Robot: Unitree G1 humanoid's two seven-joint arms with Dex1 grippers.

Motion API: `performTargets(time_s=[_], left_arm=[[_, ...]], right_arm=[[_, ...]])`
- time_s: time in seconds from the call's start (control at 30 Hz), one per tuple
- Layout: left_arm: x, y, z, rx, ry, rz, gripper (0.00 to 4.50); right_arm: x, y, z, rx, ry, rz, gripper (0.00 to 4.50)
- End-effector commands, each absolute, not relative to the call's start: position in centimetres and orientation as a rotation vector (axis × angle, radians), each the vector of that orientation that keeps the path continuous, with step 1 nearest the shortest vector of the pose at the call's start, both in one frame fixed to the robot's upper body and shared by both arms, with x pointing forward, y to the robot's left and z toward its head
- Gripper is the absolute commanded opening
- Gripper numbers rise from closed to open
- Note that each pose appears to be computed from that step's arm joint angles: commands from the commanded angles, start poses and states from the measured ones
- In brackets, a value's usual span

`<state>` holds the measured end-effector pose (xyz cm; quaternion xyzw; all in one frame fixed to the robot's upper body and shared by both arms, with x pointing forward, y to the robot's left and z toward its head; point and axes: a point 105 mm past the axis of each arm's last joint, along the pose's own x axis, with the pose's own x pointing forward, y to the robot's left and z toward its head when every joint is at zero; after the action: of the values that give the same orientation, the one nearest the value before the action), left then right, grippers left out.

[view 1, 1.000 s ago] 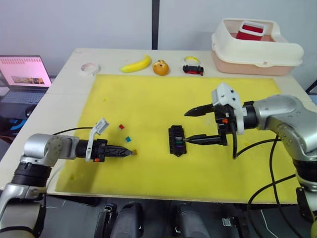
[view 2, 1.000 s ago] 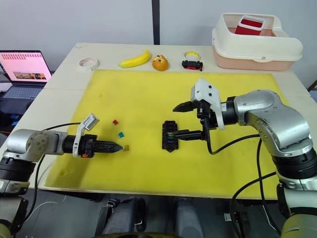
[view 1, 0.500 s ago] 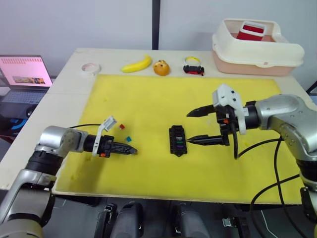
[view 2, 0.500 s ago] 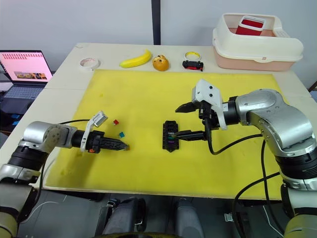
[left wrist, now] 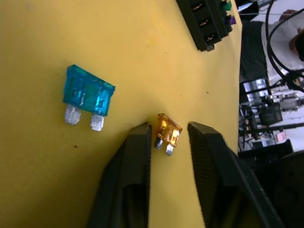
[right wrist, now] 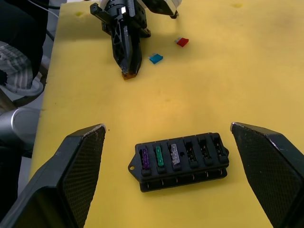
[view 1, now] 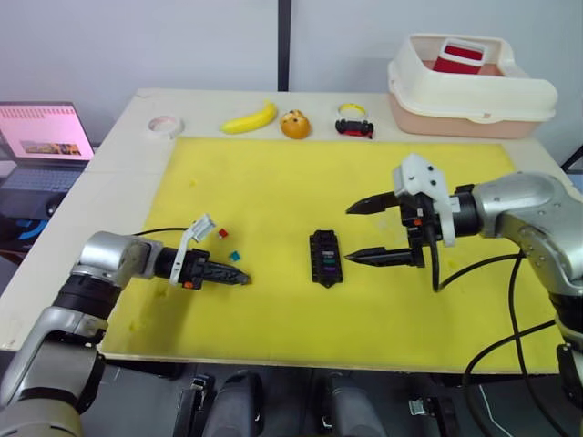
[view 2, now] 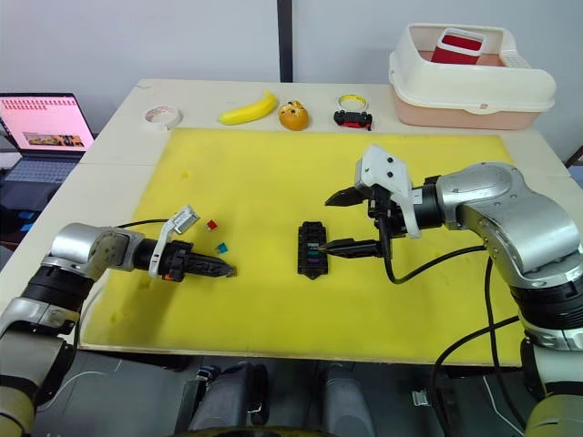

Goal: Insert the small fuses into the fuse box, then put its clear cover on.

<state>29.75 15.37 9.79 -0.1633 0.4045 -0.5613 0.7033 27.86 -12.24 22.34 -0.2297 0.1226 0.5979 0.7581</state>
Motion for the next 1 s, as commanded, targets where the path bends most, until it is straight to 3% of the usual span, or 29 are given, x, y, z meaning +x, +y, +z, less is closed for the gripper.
performTargets(time_s=[0.03,0.23,0.33,0.73,1.0], left_arm=[[29.5,16.1,8.8,-0.334,0.934,-1.217,1.38],[29.6,16.3,8.6,-0.326,0.931,-1.211,1.38],[29.7,16.4,8.5,-0.322,0.928,-1.206,0.06],[29.4,16.6,9.1,-0.321,0.882,-1.218,0.06],[28.9,16.1,14.3,-0.403,0.626,-1.266,0.06]], right_arm=[[27.7,-12.1,23.4,-0.537,0.222,1.304,4.50],[27.7,-12.0,23.4,-0.540,0.218,1.308,4.50],[27.7,-12.0,23.4,-0.541,0.218,1.308,4.50],[27.6,-11.9,23.3,-0.541,0.214,1.311,4.50],[27.4,-11.4,23.7,-0.502,0.195,1.316,4.50]])
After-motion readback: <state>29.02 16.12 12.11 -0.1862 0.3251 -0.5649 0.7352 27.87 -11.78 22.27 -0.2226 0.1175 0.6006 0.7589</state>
